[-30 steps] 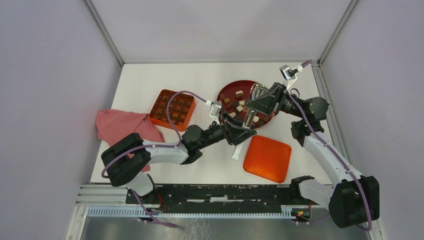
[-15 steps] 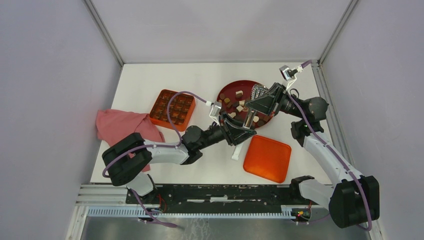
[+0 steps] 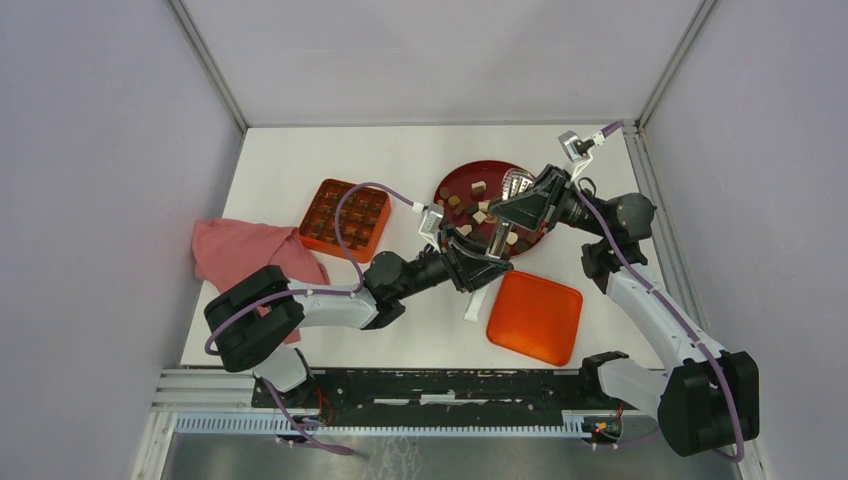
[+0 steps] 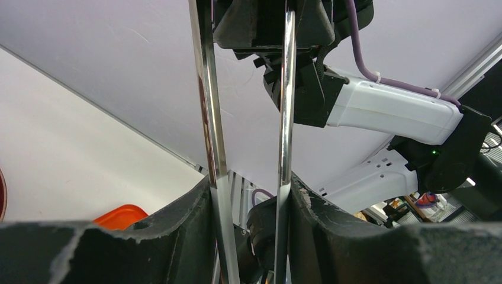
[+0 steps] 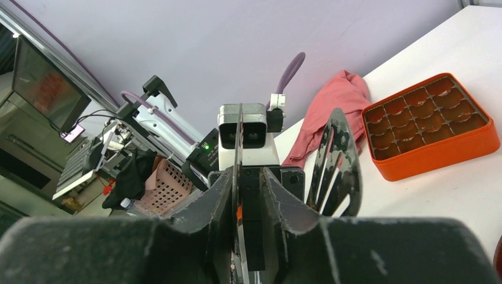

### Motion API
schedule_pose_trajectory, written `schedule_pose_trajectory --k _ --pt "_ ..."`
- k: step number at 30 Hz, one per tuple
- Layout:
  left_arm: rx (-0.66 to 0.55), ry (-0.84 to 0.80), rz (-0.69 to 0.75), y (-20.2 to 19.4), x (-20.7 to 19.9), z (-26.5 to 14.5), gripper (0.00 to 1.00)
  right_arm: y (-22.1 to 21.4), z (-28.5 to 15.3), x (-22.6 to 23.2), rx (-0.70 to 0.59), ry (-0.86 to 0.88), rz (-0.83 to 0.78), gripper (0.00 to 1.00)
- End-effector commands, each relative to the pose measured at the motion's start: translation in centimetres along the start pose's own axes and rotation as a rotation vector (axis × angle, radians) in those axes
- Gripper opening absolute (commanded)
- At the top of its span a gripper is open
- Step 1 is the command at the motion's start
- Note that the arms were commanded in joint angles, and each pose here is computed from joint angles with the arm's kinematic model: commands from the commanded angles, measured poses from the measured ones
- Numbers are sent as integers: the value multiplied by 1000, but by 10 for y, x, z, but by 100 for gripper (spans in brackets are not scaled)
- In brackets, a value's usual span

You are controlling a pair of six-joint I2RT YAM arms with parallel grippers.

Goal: Pack the chocolate
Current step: Pick up the clamp at the center of the board.

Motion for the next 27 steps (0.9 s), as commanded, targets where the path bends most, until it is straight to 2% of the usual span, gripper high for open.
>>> schedule_pose_trajectory --k 1,6,14,18,24,27 --pt "-101 -58 1 25 -18 1 48 3 0 6 -15 5 -82 30" --pt "-124 -26 -9 32 -19 -6 47 4 -3 4 -2 -10 -130 43" --pt "-139 53 -18 40 -11 -20 47 3 -8 11 17 4 -193 57" --pt "-123 117 -20 43 -1 -27 47 -2 -12 6 50 -20 -245 69" --pt "-72 200 -28 43 13 -38 47 -6 -17 12 106 -8 -366 74" --pt "-31 246 -52 43 20 -42 47 -3 -24 -3 133 -96 -453 73"
Point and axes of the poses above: each gripper's point midway between its finger pads, its own z axis out along the fingers, its own x axis along the line the jaws close on, y = z × x, the point moved 5 cm from there along -z, back along the fingers, and after that the axes turned 14 degrees about z, right-handed, at the moved point
